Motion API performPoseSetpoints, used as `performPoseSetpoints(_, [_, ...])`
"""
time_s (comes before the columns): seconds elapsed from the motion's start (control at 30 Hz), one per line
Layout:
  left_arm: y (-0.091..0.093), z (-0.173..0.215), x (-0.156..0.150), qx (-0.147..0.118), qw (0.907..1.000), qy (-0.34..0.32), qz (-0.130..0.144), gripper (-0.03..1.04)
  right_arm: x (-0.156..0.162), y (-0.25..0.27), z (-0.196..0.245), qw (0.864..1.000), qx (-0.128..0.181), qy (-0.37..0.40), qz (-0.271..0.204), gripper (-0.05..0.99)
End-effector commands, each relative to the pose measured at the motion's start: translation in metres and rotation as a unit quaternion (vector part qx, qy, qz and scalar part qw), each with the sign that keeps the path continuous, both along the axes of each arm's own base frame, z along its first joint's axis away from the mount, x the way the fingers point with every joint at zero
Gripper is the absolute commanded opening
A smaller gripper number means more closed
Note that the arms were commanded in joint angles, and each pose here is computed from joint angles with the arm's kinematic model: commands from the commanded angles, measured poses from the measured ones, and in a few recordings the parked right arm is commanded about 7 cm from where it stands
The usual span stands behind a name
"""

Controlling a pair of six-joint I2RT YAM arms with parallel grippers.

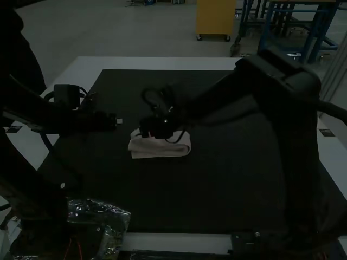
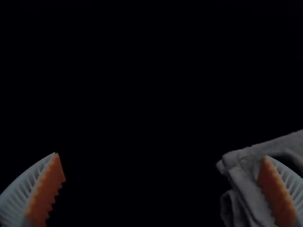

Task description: Fold the towel.

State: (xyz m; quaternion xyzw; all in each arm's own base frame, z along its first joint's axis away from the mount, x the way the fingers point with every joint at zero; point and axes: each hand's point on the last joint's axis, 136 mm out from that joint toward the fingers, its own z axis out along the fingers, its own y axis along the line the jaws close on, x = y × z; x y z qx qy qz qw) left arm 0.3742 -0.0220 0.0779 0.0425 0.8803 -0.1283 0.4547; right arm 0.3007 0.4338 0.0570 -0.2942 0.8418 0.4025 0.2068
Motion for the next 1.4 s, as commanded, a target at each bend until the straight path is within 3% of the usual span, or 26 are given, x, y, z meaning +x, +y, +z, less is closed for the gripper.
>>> performPoseSetpoints(0.0, [0.005, 0.013, 0.003, 0.005, 0.9997, -0.021, 0.008, 0.96, 0.002, 0.009, 0.02, 1.0, 0.02, 0.0, 0.009, 0.72])
performPoseSetpoints(0.27, [0.006, 0.018, 0.005, 0.007, 0.9995, -0.029, 0.01, 0.96, 0.022, -0.005, 0.054, 0.999, 0.038, -0.014, -0.011, 0.73])
performPoseSetpoints(0.4, [0.006, 0.019, 0.005, 0.007, 0.9994, -0.032, 0.01, 0.96, 0.026, -0.022, 0.054, 1.0, 0.027, -0.006, -0.01, 0.78])
performPoseSetpoints(0.53, [0.006, 0.019, 0.006, 0.007, 0.9994, -0.032, 0.011, 0.96, 0.026, -0.039, 0.057, 1.0, 0.014, -0.006, -0.001, 0.78])
performPoseSetpoints(0.57, [0.006, 0.019, 0.006, 0.007, 0.9994, -0.032, 0.011, 0.96, 0.027, -0.045, 0.059, 1.0, 0.011, -0.01, -0.001, 0.71])
performPoseSetpoints(0.7, [0.006, 0.021, 0.007, 0.007, 0.9993, -0.035, 0.011, 0.96, 0.034, -0.062, 0.061, 0.999, 0.027, -0.027, 0.001, 0.02])
performPoseSetpoints(0.73, [0.006, 0.022, 0.007, 0.008, 0.9992, -0.037, 0.011, 0.96, 0.037, -0.065, 0.06, 0.999, 0.029, -0.031, -0.003, -0.02])
performPoseSetpoints(1.37, [0.007, 0.022, 0.008, 0.008, 0.9992, -0.038, 0.012, 0.96, 0.041, -0.047, 0.006, 0.998, 0.051, -0.033, -0.004, -0.02])
